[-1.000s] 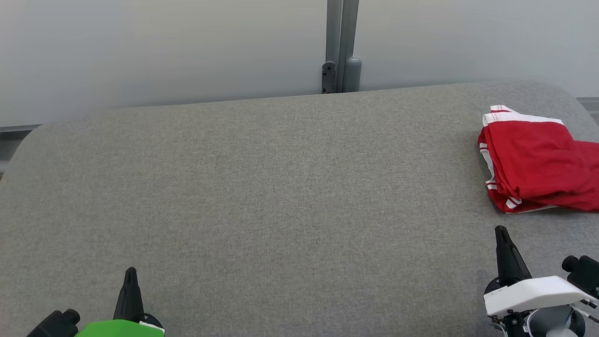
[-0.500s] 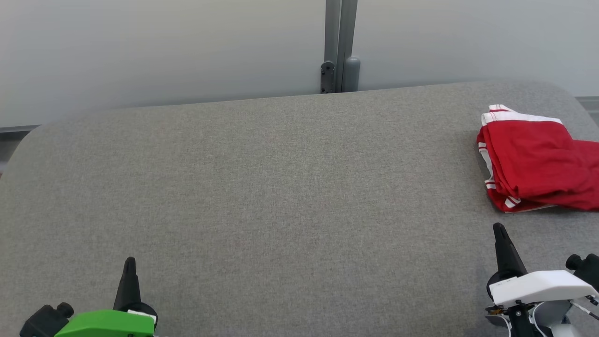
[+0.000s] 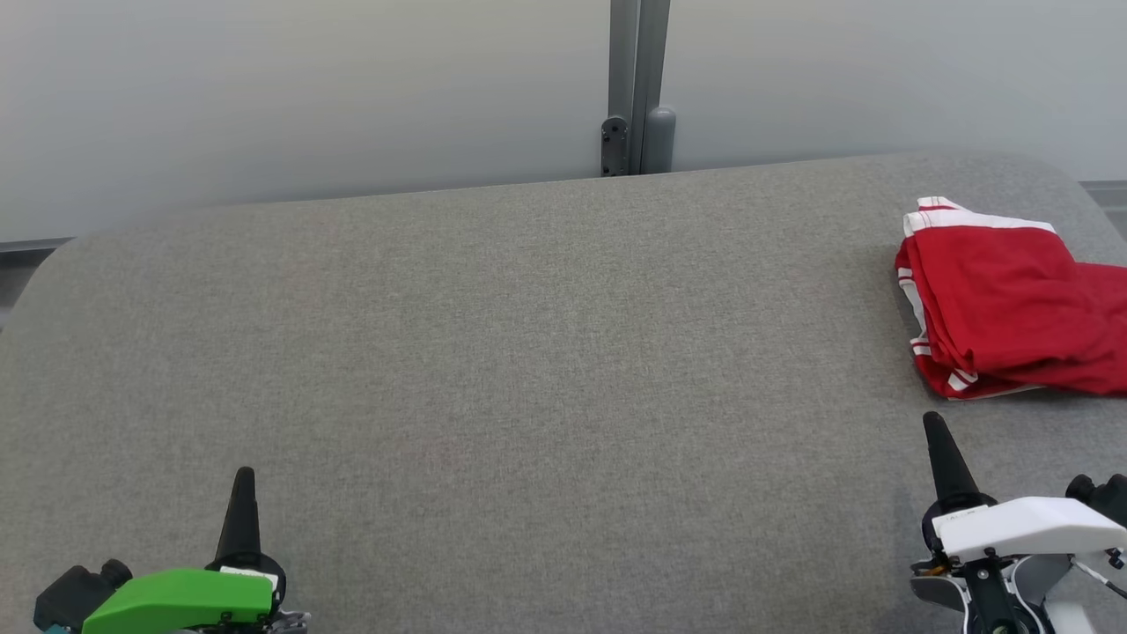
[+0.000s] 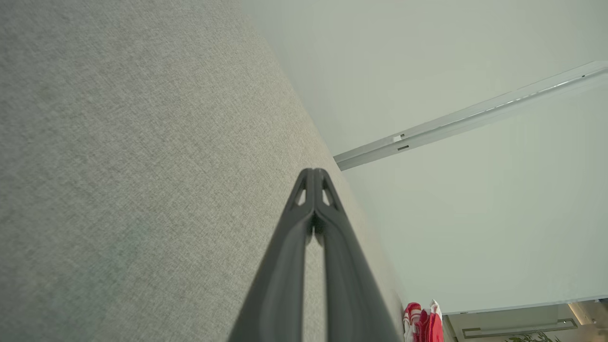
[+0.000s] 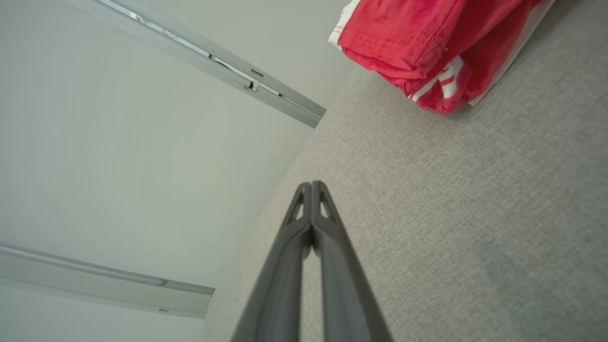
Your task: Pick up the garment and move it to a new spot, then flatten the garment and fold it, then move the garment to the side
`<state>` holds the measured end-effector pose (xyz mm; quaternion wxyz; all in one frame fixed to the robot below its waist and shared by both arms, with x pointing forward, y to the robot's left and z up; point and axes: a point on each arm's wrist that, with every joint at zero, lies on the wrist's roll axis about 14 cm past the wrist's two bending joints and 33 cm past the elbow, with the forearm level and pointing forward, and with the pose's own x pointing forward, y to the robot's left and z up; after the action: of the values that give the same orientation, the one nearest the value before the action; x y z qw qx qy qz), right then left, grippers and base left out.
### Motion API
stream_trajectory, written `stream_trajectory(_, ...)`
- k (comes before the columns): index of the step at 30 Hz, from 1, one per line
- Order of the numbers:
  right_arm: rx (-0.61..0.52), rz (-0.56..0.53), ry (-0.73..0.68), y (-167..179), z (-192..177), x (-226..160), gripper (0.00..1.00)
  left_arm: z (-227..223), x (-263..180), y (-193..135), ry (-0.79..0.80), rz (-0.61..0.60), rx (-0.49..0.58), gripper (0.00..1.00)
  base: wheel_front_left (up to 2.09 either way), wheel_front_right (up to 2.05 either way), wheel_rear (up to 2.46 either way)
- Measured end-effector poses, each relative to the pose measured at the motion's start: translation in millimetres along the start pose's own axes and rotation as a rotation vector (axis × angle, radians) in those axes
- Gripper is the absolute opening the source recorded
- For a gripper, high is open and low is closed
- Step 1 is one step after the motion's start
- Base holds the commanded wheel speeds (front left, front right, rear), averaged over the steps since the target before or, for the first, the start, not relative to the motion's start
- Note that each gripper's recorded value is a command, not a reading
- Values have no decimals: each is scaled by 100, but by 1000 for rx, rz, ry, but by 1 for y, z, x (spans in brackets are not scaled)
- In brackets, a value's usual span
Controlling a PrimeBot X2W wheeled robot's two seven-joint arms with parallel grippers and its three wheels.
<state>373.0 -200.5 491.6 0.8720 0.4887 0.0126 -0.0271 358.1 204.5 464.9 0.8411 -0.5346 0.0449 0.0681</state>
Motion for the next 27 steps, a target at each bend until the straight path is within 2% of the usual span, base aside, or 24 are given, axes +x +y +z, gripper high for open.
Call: stream_trajectory(27, 281, 14, 13, 5, 2, 8, 0, 5, 12, -19, 16, -66, -222, 0, 0, 0, 0)
